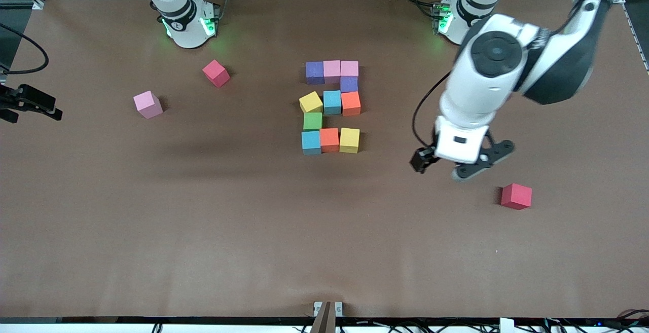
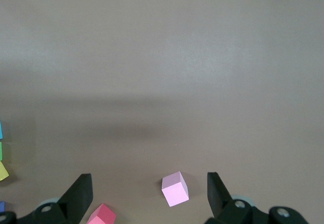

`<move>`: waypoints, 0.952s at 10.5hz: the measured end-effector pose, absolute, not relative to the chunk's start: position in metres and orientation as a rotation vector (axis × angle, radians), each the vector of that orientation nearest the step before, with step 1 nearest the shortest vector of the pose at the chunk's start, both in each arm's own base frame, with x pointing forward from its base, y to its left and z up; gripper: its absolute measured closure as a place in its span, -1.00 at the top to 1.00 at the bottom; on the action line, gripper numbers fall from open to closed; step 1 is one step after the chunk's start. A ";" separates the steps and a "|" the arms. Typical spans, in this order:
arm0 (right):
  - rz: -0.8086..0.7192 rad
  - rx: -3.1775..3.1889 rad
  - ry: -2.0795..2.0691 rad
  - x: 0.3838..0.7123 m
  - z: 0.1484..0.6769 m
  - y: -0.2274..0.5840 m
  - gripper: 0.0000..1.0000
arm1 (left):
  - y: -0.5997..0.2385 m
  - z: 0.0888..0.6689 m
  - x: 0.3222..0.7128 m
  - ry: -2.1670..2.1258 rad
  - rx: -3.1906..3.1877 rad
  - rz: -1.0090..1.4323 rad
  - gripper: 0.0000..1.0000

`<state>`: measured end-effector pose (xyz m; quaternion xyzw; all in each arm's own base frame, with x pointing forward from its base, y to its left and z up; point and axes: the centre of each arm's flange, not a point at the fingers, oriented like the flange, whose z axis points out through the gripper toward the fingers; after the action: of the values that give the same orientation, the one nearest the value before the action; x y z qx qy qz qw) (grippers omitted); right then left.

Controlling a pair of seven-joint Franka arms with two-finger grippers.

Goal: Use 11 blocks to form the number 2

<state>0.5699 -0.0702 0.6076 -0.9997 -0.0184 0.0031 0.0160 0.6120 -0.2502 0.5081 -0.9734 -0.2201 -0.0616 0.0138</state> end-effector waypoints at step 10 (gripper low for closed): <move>-0.005 -3.111 -0.059 0.571 0.608 -0.070 1.00 | -0.031 0.599 0.596 -0.143 -3.127 -0.028 1.00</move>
<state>0.5711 -0.0697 0.6083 -0.9997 -0.0189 -0.0017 0.0152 0.5960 -0.0312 0.5988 -0.9989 -0.0456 -0.0090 0.0057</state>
